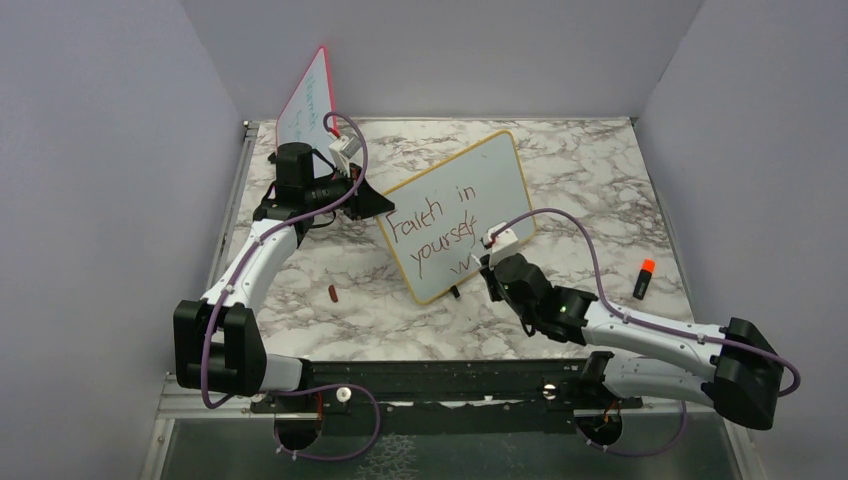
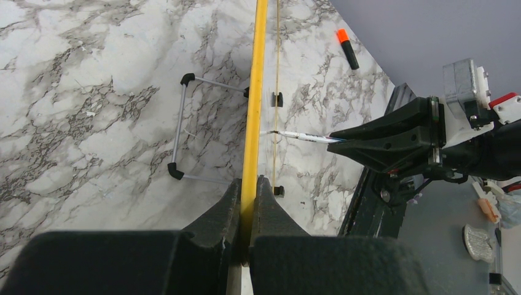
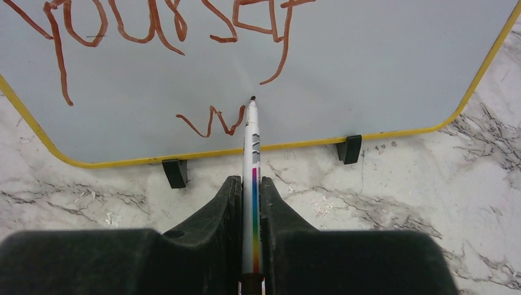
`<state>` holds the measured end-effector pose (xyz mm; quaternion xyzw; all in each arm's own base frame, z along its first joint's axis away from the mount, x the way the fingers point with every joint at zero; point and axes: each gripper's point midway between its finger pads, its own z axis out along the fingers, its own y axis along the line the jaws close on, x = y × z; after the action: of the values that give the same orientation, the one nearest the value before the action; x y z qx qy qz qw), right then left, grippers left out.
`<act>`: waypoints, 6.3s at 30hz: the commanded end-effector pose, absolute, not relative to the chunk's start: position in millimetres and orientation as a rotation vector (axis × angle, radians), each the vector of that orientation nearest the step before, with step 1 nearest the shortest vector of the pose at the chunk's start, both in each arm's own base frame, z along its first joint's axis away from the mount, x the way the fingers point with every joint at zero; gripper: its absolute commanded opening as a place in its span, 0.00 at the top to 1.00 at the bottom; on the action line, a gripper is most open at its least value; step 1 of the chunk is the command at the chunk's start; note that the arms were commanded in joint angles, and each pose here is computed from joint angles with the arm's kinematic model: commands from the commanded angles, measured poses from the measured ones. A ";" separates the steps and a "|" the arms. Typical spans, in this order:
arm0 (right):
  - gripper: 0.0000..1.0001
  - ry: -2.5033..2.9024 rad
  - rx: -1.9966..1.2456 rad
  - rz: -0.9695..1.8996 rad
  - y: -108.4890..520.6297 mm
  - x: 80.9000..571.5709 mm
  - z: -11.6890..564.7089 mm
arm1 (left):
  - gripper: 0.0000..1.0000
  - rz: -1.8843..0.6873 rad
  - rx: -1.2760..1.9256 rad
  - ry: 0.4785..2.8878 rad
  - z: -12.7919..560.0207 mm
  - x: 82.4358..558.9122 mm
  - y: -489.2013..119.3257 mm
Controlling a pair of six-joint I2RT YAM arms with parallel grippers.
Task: Write a sentence on the whiteboard
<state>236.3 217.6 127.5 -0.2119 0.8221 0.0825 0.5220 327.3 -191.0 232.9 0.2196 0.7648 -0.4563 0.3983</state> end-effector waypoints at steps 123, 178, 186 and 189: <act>0.99 2.051 -0.365 0.201 205.3 247.3 117.0 | 1.00 -1.026 0.470 2.067 196.1 335.8 -171.5; 0.99 2.102 -0.308 0.173 185.4 250.7 112.0 | 1.00 -1.024 0.465 2.068 196.1 336.5 -170.9; 0.99 2.029 -0.259 0.152 178.3 260.1 132.4 | 1.00 -1.024 0.463 2.069 195.9 336.7 -170.5; 0.99 2.002 -0.242 0.147 174.5 265.0 139.2 | 1.00 -1.025 0.465 2.069 195.8 336.2 -170.8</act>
<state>254.1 182.0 120.4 -0.1232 0.8544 0.0675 0.5002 328.7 -189.2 232.4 0.2143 0.7673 -0.4542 0.3988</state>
